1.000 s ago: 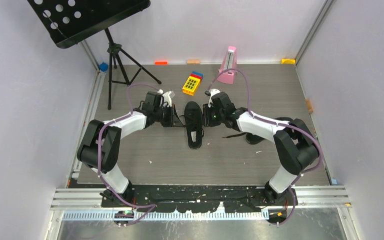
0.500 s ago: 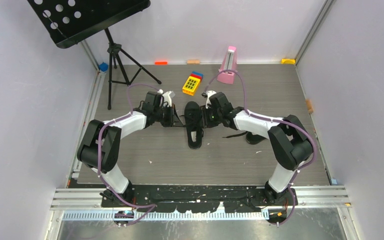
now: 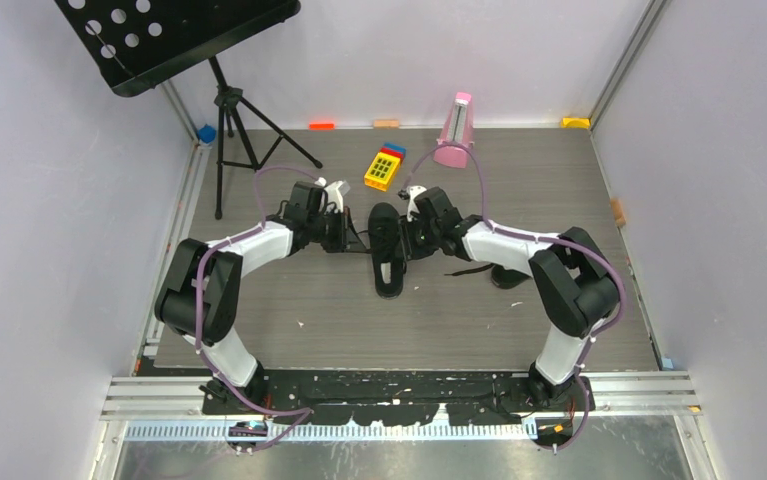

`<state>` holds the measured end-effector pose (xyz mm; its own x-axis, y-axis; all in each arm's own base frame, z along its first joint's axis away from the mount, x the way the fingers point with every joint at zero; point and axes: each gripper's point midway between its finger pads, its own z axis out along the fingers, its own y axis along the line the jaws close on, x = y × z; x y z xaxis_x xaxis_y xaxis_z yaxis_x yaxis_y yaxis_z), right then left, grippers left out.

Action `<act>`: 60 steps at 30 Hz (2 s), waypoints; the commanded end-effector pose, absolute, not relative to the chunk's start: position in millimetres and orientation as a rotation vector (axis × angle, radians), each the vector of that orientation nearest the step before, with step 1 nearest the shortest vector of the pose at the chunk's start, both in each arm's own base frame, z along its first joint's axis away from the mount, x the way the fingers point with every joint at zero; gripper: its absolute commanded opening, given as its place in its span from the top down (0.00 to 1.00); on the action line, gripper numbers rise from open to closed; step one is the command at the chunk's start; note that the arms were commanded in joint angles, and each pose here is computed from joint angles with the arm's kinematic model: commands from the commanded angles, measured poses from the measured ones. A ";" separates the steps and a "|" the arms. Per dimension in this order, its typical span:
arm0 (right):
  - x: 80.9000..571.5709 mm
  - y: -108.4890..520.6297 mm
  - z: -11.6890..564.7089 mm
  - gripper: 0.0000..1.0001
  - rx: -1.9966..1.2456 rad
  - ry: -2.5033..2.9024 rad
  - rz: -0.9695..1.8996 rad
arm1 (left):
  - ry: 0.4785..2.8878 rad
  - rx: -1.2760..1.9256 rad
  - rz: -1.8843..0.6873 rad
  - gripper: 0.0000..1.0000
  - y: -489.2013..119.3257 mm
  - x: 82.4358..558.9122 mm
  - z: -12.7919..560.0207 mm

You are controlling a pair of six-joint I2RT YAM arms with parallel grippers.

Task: Tie the shoes
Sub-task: Tie the shoelace on the shoe.

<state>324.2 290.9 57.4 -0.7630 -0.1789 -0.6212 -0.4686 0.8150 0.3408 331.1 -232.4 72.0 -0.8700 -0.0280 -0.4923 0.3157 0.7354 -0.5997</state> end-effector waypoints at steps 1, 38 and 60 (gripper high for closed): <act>332.0 305.7 60.8 0.65 -0.510 2.390 0.679 | 2.428 0.237 -0.999 1.00 -236.7 337.9 83.8; 353.5 273.9 90.1 0.97 -0.274 2.409 0.422 | 2.551 0.186 -0.768 1.00 -218.7 329.2 52.4; 348.6 274.8 86.5 1.00 -0.372 2.431 0.402 | 2.512 0.189 -0.884 1.00 -238.5 336.5 63.6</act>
